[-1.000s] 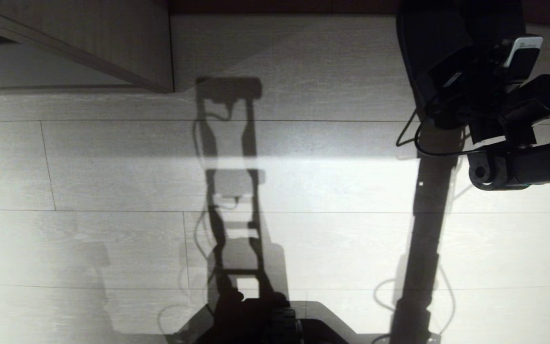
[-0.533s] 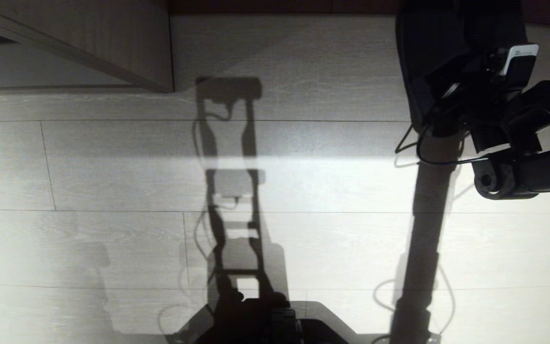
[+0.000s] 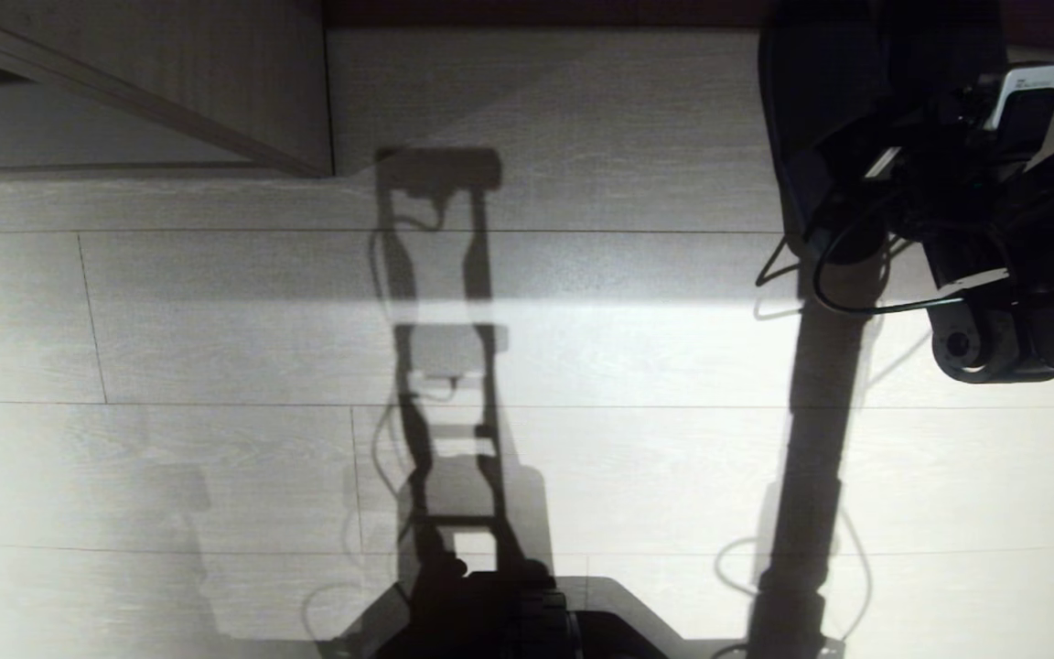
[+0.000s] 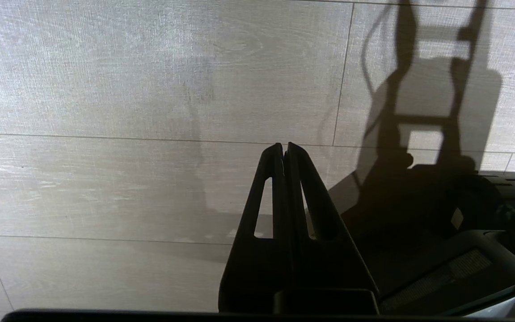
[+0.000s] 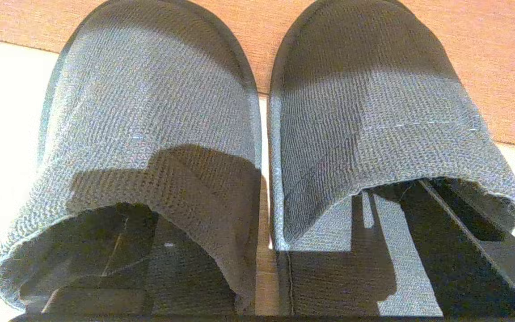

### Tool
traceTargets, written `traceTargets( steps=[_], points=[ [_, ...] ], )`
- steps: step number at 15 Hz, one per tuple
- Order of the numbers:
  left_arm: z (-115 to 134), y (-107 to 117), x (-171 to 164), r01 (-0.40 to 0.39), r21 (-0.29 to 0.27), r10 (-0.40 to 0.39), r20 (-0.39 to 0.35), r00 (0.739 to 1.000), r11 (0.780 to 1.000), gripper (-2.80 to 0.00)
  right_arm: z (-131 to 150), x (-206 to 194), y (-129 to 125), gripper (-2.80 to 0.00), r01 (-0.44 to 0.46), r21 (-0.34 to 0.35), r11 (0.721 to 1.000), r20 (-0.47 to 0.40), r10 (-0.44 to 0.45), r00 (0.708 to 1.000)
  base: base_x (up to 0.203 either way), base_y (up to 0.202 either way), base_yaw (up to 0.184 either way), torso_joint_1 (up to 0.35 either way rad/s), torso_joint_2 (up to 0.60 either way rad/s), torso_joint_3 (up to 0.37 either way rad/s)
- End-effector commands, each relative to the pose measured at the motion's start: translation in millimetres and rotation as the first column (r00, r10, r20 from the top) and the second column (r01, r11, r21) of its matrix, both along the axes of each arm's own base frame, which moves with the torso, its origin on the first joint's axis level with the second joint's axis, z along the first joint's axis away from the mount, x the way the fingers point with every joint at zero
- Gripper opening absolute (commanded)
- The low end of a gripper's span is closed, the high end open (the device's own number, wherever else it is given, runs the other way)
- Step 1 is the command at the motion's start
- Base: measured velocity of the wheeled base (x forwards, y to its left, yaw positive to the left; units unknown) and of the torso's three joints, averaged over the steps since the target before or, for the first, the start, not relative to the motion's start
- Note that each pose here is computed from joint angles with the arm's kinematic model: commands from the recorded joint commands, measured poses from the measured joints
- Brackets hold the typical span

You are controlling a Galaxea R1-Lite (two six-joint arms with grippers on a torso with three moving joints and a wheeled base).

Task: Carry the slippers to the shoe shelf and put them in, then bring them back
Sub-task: Place the slippers on the floor

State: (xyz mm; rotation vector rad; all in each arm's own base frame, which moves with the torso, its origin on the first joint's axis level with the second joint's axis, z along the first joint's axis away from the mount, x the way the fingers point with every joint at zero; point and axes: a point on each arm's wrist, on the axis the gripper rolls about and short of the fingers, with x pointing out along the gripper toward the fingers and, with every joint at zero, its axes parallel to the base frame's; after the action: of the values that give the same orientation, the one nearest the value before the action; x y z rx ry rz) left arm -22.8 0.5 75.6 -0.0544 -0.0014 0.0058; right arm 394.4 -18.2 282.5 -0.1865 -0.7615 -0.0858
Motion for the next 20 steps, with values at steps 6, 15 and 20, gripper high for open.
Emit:
traceTargets(
  steps=[6, 15, 20],
  points=[
    [0, 0, 0, 0.000, -0.001, 0.000, 0.000, 1.000, 1.000, -2.80, 6, -14, 0, 0.00, 0.003, -0.016, 1.000, -0.008, -0.003, 1.000, 0.000, 0.000, 0.000, 0.000, 0.00, 0.000],
    [0, 0, 0, 0.000, -0.001, 0.000, 0.000, 1.000, 1.000, -2.80, 6, -49, 3, 0.00, -0.018, -0.034, 0.999, -0.084, 0.015, 0.996, 0.000, 0.000, 0.000, 0.000, 0.00, 0.000],
    [0, 0, 0, 0.000, -0.001, 0.000, 0.000, 1.000, 1.000, -2.80, -1, -72, 5, 0.00, -0.026, -0.054, 0.998, -0.129, 0.019, 0.991, 0.000, 0.000, 0.000, 0.000, 0.00, 0.000]
  ],
)
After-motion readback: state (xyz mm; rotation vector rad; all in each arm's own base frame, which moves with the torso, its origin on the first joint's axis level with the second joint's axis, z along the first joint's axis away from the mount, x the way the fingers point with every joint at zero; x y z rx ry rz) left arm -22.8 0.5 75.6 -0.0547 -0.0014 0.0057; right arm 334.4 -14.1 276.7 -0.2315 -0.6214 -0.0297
